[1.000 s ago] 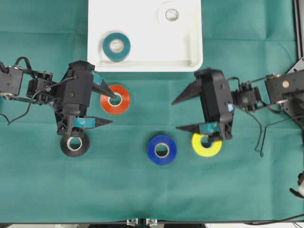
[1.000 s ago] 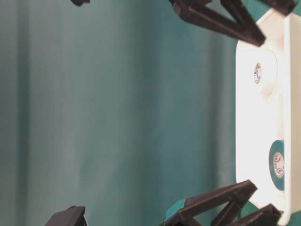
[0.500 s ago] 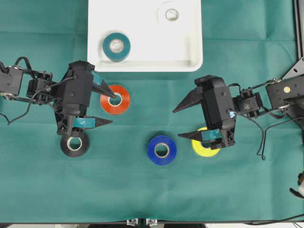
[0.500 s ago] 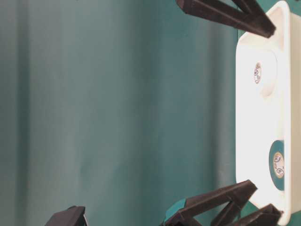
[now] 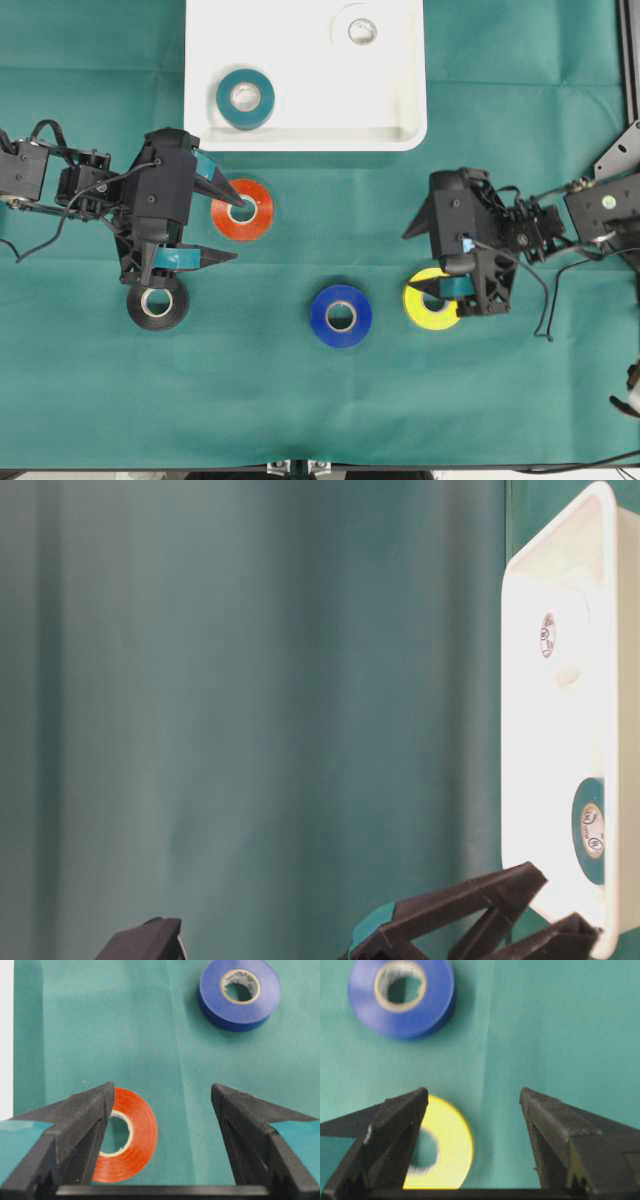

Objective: Put the tape alternately from left to right into the white case.
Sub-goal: 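Move the right gripper onto the yellow tape roll and grasp it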

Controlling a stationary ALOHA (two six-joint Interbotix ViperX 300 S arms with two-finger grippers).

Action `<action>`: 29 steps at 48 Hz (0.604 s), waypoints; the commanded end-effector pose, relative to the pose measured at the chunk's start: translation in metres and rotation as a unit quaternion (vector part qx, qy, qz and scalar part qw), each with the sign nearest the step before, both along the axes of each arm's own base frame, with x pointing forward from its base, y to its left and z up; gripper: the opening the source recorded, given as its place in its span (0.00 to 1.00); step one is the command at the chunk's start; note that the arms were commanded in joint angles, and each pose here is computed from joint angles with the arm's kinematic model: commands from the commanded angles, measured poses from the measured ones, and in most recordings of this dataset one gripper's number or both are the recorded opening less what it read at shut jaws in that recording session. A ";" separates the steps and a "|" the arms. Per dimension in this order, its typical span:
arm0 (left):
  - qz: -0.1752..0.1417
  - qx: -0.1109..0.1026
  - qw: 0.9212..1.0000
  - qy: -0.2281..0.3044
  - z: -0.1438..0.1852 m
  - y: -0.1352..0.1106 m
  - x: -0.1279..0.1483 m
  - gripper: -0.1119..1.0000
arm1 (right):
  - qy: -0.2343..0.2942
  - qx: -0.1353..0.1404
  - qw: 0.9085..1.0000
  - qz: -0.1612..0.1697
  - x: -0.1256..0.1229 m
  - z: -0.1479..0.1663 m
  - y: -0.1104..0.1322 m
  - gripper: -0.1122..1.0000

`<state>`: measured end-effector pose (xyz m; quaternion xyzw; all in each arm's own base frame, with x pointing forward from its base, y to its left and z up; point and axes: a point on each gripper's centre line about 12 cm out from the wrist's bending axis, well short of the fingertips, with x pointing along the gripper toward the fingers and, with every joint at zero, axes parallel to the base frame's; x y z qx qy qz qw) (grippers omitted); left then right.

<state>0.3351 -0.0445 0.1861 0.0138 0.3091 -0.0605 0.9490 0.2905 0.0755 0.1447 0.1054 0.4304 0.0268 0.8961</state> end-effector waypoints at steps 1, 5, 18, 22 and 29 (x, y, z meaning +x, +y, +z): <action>-0.001 -0.004 1.000 -0.018 0.011 -0.001 0.003 0.94 | 0.011 0.007 1.000 -0.004 -0.002 0.002 0.007 0.81; 0.000 -0.004 1.000 -0.018 0.011 -0.001 0.003 0.94 | 0.029 0.012 0.999 -0.010 -0.008 0.000 0.012 0.81; 0.000 -0.004 1.000 -0.020 0.012 -0.001 0.004 0.94 | 0.059 0.021 0.998 -0.031 -0.015 -0.004 0.017 0.81; 0.000 -0.004 1.000 -0.020 0.012 -0.001 0.004 0.94 | 0.059 0.021 0.998 -0.030 -0.015 -0.005 0.017 0.81; 0.000 -0.004 1.000 -0.020 0.012 -0.001 0.004 0.94 | 0.059 0.021 0.998 -0.030 -0.016 -0.005 0.017 0.81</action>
